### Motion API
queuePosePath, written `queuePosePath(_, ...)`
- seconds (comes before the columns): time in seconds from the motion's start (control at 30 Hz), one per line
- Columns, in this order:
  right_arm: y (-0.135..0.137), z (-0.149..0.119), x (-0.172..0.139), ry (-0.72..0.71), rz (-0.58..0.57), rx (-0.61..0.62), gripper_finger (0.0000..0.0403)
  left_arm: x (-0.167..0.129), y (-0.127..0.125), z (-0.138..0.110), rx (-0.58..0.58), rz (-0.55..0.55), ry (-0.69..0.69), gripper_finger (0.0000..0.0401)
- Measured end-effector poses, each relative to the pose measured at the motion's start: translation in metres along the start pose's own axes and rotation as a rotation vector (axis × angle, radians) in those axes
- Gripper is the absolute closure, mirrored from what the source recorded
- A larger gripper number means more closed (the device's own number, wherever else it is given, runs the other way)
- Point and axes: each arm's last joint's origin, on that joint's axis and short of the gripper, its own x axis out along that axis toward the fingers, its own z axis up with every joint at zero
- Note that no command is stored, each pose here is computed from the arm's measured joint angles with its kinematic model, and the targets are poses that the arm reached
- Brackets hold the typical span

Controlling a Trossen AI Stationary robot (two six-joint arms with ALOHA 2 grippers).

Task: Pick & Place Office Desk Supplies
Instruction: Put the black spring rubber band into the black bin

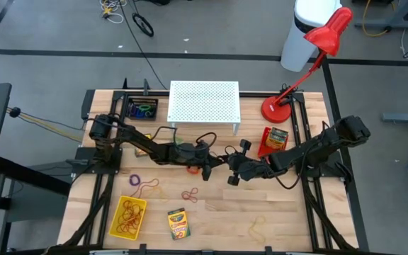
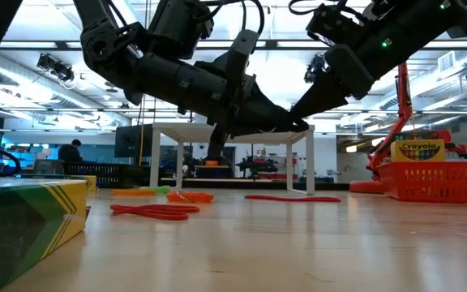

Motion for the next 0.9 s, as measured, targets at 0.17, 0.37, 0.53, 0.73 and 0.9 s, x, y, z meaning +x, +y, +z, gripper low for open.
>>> queuePosePath(0.17,0.007,0.003,-0.01,-0.053,-0.049,0.002,0.0287,-0.007,0.003,0.004,0.061,0.097,0.065,0.0369)
queuePosePath(0.37,0.006,0.008,-0.027,-0.096,-0.096,-0.024,0.0198,-0.03,-0.006,0.029,0.172,0.189,0.074,0.0369)
queuePosePath(0.53,0.002,0.01,-0.033,-0.093,-0.095,-0.033,0.0221,-0.071,-0.016,0.058,0.246,0.343,0.083,0.0369)
queuePosePath(0.73,-0.009,0.012,-0.024,-0.066,-0.06,-0.069,0.0344,-0.136,-0.023,0.095,0.254,0.543,-0.005,0.0368)
queuePosePath(0.9,-0.016,0.01,-0.016,-0.029,0.029,-0.044,0.0386,-0.186,0.003,0.113,0.167,0.778,0.0,0.037)
